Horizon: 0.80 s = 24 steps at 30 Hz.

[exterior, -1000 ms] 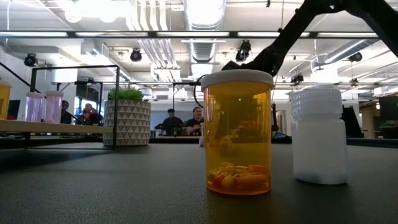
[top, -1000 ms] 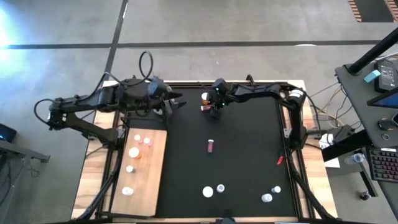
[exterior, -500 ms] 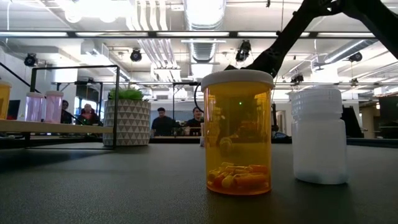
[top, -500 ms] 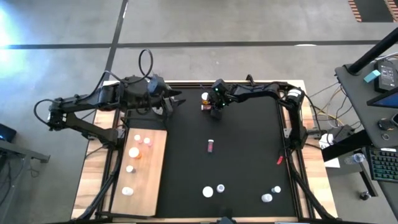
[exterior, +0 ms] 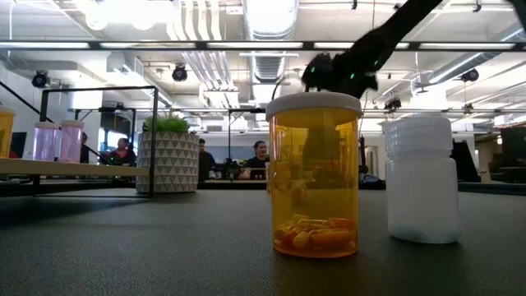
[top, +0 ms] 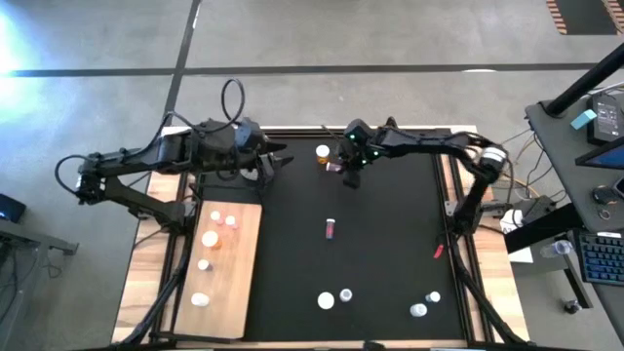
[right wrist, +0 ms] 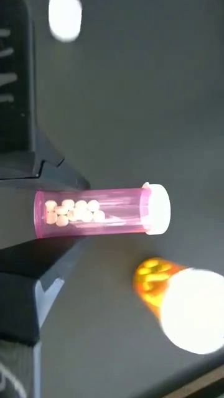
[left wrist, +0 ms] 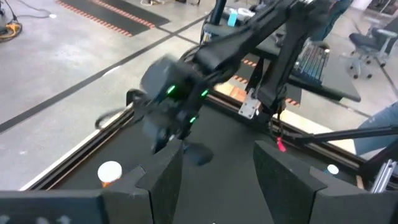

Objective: Pick and place medicine bottles onto shelf by color
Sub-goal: Put the pink pill bottle on the shelf aligned with the other pink pill bottles

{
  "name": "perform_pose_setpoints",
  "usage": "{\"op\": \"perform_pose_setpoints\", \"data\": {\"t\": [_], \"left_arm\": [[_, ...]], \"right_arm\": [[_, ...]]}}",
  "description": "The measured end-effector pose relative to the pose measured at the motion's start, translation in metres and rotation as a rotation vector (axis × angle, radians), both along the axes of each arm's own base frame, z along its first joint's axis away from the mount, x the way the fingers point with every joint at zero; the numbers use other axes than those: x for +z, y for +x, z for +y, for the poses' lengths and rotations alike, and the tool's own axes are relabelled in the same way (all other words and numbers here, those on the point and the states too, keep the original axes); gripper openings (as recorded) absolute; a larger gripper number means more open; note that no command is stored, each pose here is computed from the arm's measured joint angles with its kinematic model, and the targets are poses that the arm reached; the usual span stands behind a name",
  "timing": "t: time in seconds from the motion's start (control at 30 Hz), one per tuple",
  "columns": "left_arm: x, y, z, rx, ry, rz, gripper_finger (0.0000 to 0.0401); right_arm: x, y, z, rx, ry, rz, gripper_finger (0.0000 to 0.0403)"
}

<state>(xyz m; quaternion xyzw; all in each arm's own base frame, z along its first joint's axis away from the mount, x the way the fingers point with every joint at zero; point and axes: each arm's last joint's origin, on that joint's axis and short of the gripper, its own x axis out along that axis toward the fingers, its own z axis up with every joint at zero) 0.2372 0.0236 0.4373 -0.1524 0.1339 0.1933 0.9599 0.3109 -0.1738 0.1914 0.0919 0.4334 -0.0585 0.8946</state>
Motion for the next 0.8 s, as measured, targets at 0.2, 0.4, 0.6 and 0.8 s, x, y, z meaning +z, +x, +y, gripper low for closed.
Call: {"op": "perform_pose_setpoints", "data": {"t": [0.2, 0.4, 0.6, 0.8], "left_arm": [[-0.018, 0.031, 0.003, 0.013, 0.014, 0.056, 0.0180], [-0.032, 0.065, 0.002, -0.090, -0.013, 0.033, 0.0180], [-0.047, 0.090, 0.003, -0.142, 0.067, 0.046, 0.0180], [-0.053, 0.115, 0.004, -0.189, 0.245, -0.009, 0.0180]], "right_arm": [[0.059, -0.026, 0.040, -0.004, -0.024, -0.167, 0.0094], [0.109, -0.053, 0.079, -0.012, -0.038, -0.336, 0.0095], [0.126, -0.071, 0.108, -0.032, -0.081, -0.336, 0.0095], [0.138, -0.083, 0.120, -0.027, -0.064, -0.372, 0.0095]]}}
